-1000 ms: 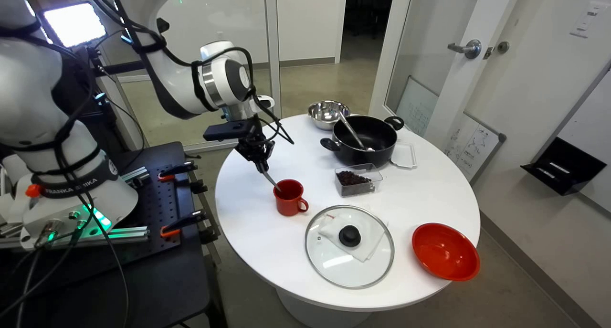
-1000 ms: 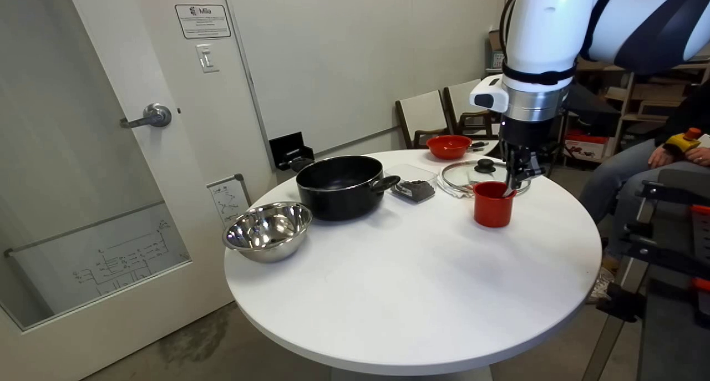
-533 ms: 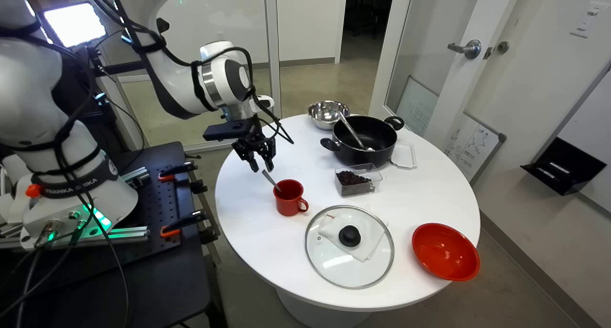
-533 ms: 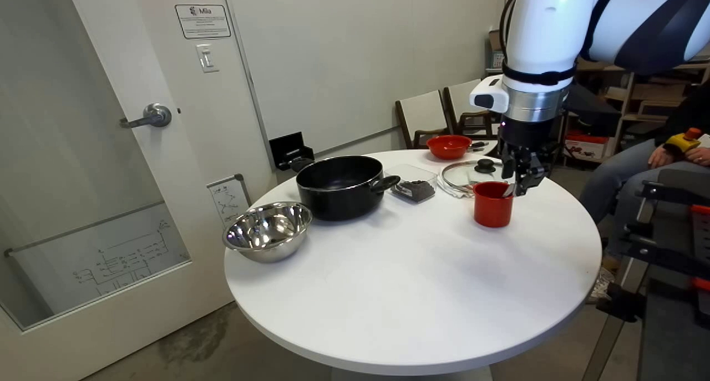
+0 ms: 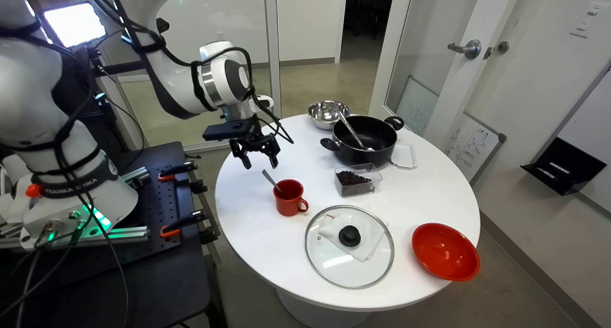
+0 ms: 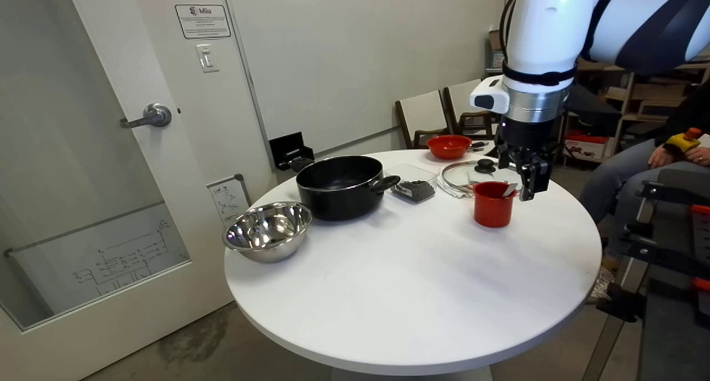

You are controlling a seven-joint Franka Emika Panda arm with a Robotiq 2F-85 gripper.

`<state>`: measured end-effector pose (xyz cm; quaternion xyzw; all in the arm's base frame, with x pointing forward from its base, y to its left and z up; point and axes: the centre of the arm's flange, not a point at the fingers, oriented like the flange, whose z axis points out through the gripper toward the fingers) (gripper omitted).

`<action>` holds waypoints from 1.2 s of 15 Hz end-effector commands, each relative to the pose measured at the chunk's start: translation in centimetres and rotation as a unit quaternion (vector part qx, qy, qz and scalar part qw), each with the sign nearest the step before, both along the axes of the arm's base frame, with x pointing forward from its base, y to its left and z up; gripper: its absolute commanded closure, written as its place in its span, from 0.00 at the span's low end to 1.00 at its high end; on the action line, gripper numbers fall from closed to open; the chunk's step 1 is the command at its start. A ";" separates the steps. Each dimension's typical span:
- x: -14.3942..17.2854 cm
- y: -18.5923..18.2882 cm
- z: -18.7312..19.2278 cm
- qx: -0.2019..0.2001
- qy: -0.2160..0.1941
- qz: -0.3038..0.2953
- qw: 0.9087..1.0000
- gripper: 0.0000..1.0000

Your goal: Pick up the spoon from cup, then put it back in the cup

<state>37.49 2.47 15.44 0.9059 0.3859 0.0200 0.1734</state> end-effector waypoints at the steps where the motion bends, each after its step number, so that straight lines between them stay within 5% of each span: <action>1: -0.1 0.2 0.4 0.000 0.009 0.006 1.000 0.00; 14: -0.1 0.4 -0.9 0.000 0.015 0.008 1.000 0.00; 15: -0.1 0.3 -1.0 0.000 0.016 0.008 1.000 0.06; 16: -0.1 0.3 -1.0 -0.001 0.017 0.008 1.000 0.28; 18: -0.1 0.3 -1.0 -0.001 0.017 0.007 1.000 0.32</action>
